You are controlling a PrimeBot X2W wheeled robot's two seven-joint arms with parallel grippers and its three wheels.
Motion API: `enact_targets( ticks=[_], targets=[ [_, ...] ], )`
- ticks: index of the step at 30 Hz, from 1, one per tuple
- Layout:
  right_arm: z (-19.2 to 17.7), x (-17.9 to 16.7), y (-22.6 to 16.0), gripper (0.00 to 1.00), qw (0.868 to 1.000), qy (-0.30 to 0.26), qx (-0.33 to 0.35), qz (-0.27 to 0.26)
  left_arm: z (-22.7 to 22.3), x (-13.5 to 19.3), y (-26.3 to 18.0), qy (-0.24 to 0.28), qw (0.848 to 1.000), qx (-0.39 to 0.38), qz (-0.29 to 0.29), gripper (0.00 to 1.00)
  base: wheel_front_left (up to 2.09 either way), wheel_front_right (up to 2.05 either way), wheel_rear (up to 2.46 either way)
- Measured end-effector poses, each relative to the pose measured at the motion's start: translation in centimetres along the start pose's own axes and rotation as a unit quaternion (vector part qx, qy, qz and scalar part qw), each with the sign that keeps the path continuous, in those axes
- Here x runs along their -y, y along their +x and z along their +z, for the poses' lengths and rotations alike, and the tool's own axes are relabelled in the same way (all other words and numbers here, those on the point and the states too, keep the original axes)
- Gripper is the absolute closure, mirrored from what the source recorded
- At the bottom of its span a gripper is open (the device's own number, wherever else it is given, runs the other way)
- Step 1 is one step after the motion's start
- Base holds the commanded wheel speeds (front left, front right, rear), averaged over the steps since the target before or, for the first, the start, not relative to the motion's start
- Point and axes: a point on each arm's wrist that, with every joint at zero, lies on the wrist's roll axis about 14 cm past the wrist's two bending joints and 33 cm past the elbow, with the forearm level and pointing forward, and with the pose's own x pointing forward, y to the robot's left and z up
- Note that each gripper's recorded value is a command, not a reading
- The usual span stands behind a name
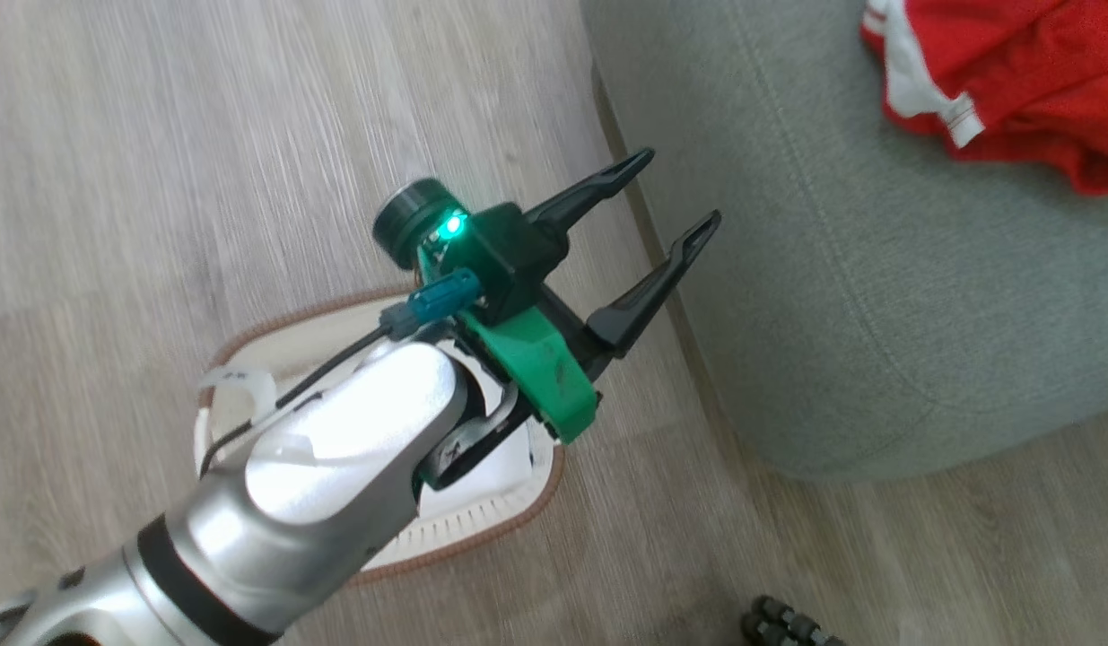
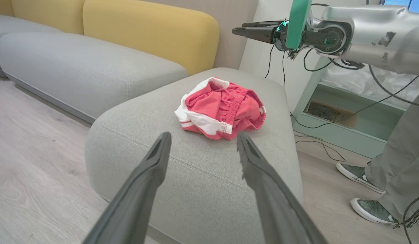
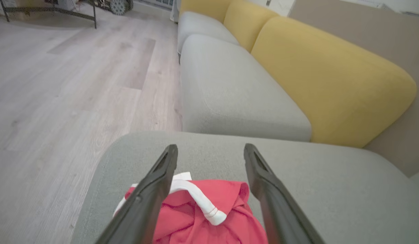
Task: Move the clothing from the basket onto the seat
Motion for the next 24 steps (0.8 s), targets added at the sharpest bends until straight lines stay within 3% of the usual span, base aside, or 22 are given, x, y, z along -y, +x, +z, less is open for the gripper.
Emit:
enact_targets(
  ticks=[11, 24],
  targets=[
    [8.4, -1.2, -6.5, 0.0, 0.99, 0.016, 0.136, 0.034, 4.3, 2.5, -1.8, 0.027, 0.998, 0.037, 0.03, 0.0, 0.0, 0.0, 0.0],
    [8.2, -7.7, -12.4, 0.0, 0.974, 0.099, 0.184, 0.084, 6.7, 1.5, -7.2, 0.044, 0.989, 0.055, 0.132, 0.0, 0.0, 0.0, 0.0]
  ],
)
